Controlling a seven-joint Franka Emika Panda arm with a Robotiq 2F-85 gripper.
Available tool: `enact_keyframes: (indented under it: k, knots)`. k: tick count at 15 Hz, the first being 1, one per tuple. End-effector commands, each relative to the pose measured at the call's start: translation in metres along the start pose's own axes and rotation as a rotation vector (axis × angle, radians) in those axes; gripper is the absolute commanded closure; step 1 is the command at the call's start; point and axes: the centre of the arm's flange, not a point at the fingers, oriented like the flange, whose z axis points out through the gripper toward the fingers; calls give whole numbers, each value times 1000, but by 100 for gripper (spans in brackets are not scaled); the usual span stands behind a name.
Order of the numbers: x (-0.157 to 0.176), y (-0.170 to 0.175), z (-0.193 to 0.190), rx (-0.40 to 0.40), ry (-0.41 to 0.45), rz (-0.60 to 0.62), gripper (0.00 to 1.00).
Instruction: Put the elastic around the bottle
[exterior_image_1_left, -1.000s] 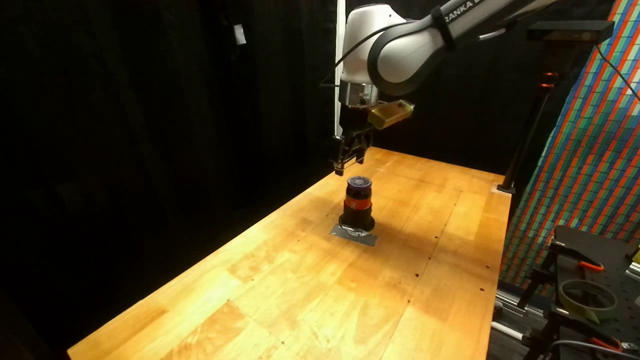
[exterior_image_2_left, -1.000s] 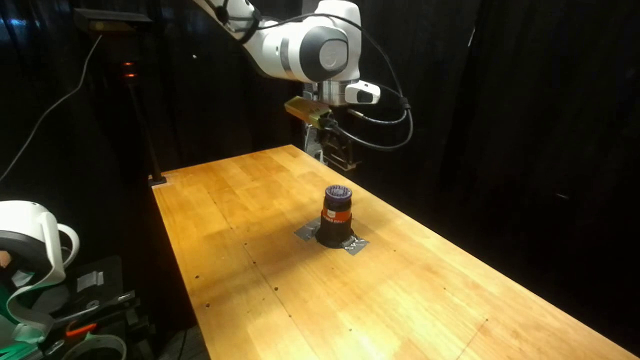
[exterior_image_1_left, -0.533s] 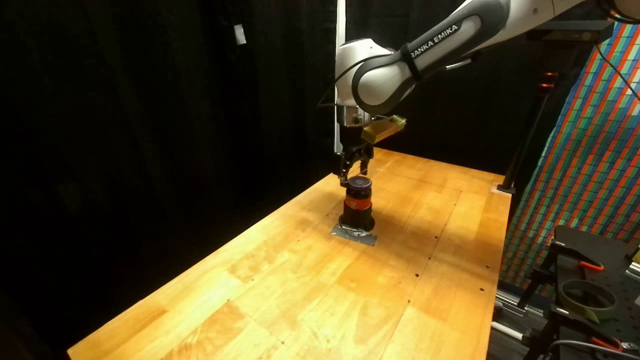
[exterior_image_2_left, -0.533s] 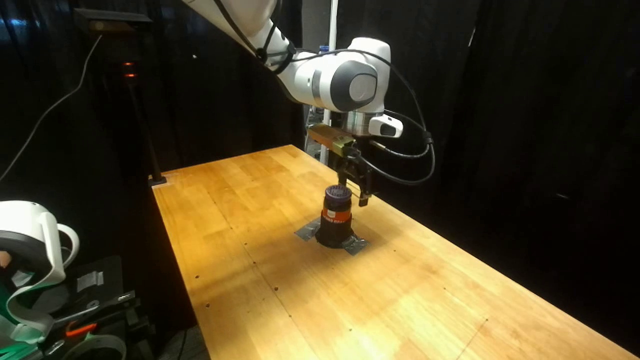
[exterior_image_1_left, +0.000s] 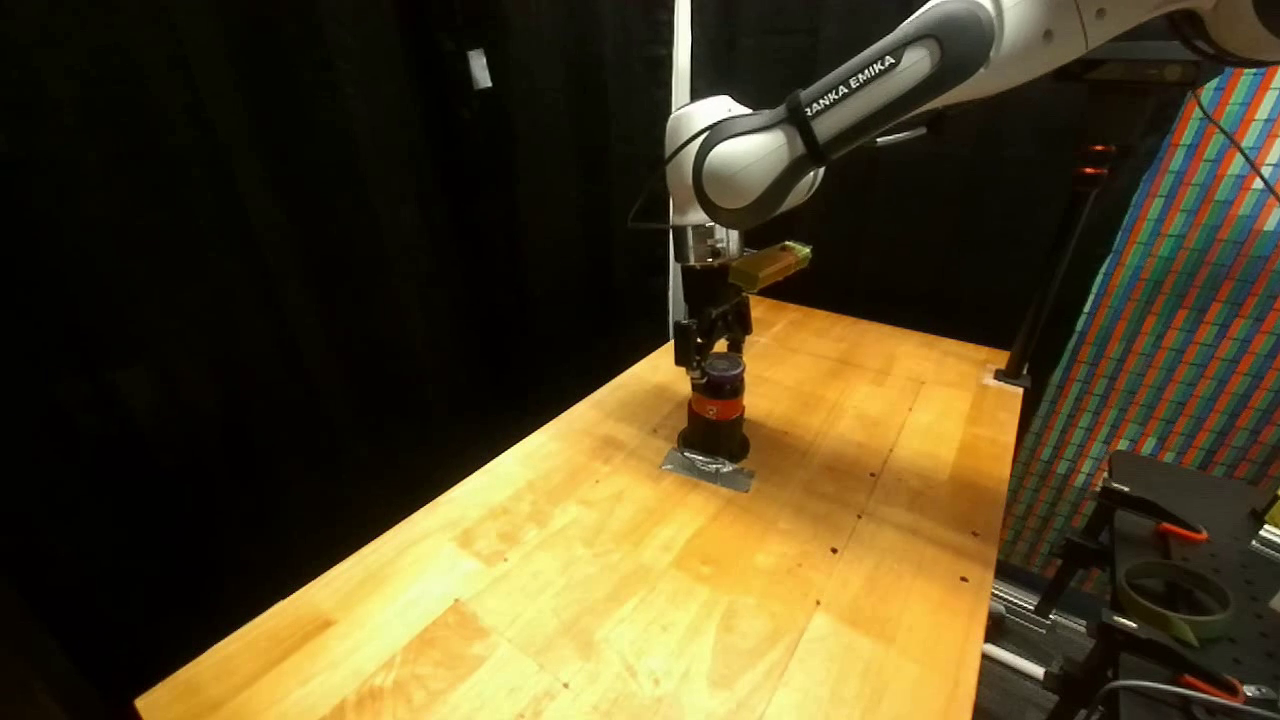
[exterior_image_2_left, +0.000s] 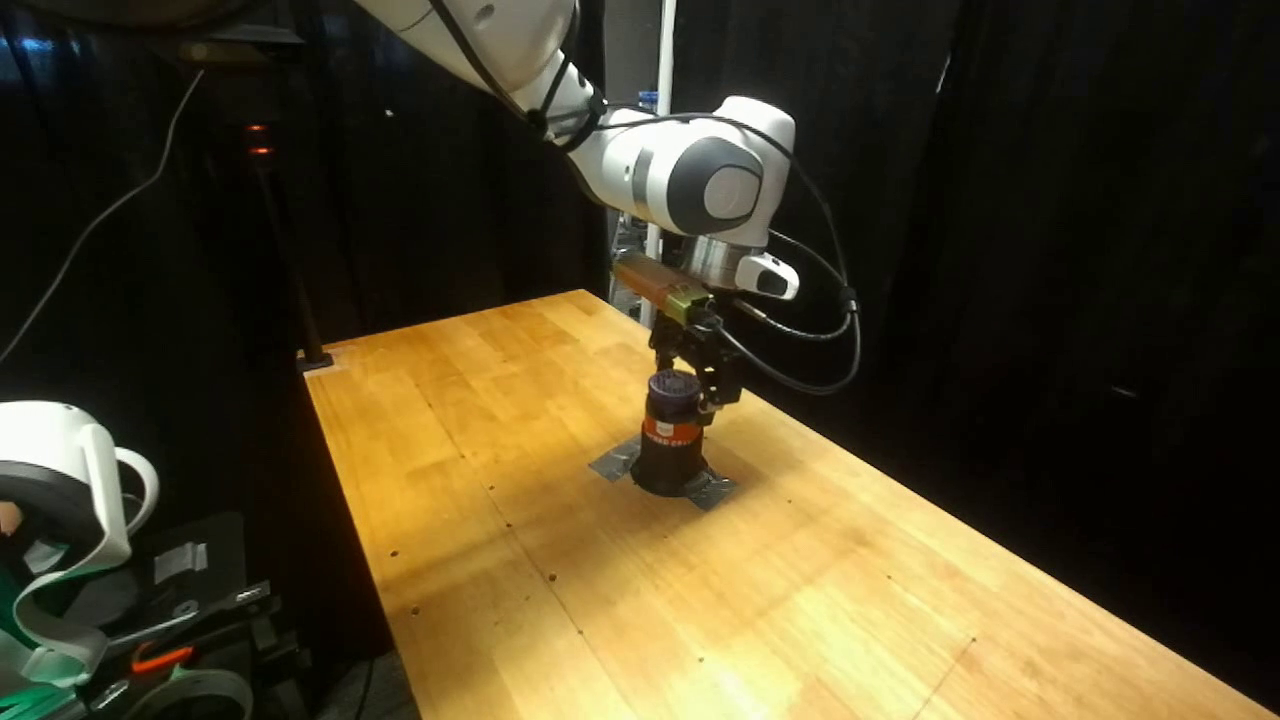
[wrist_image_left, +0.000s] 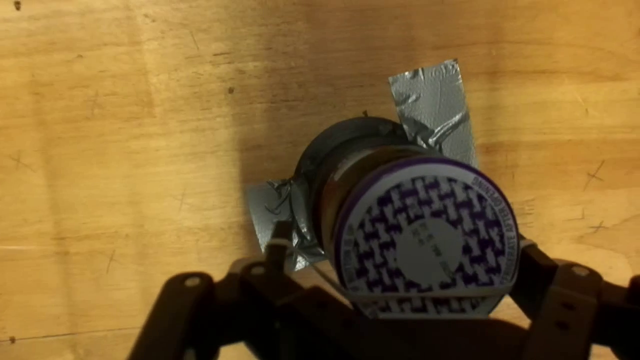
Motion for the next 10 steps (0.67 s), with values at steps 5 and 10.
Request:
enact_keyframes:
  k: [5,10]
  knots:
    - [-42,19,-6,44,-40,7,0]
    - [-68,20,6,41,-43,3,0]
